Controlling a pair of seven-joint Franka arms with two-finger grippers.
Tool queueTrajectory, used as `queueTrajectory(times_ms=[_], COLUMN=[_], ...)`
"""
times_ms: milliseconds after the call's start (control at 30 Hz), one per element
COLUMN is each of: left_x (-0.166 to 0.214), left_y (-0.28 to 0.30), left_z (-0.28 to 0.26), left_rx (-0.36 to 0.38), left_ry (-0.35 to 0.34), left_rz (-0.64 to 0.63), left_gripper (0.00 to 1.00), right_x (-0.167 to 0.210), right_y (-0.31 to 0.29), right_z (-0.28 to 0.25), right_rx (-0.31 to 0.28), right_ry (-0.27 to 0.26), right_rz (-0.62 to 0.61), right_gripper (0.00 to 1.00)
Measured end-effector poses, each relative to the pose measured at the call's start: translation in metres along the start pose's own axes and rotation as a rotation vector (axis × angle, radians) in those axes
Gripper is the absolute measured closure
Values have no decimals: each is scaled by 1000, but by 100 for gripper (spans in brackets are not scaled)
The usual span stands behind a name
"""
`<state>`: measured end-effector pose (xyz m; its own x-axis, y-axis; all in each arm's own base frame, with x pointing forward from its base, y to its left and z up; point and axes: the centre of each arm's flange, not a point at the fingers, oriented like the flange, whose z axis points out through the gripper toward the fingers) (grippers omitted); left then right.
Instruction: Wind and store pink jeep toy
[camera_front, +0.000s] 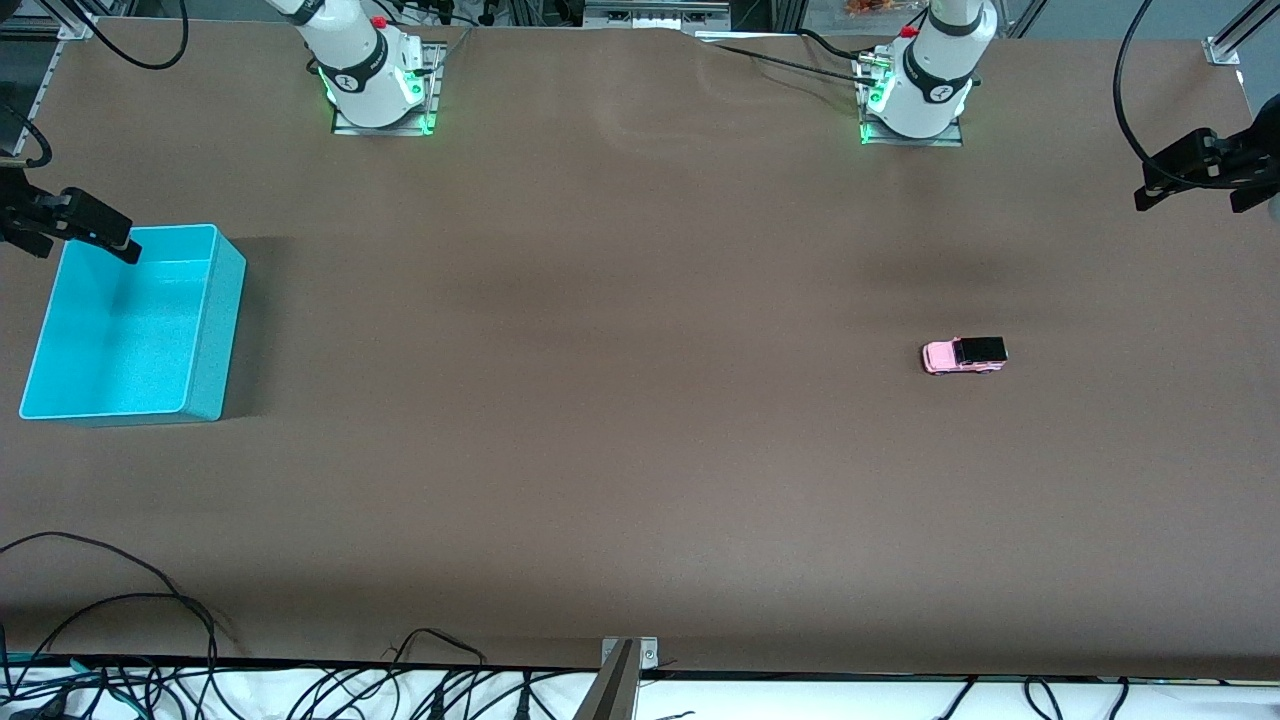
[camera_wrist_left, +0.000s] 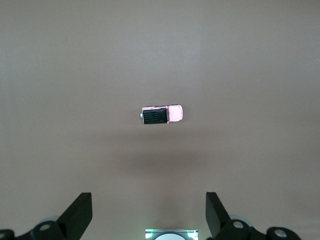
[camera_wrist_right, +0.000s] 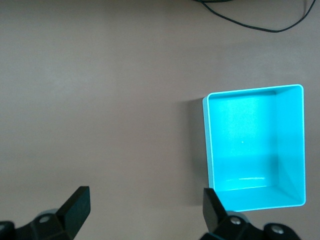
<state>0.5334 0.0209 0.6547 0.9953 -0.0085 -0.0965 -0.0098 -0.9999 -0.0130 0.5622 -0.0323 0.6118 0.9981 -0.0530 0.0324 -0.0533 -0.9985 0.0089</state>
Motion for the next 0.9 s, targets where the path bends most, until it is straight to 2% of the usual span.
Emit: queueTrajectory(times_ms=[900], left_x=[4], left_y=[10], left_z=[2], left_rx=[-1], left_ry=[5], left_rz=[19], left_gripper=[0], right_x=[0], right_y=[-1], right_z=[0], right_rx=[0], right_ry=[-1], right_rz=[-2], right_gripper=[0])
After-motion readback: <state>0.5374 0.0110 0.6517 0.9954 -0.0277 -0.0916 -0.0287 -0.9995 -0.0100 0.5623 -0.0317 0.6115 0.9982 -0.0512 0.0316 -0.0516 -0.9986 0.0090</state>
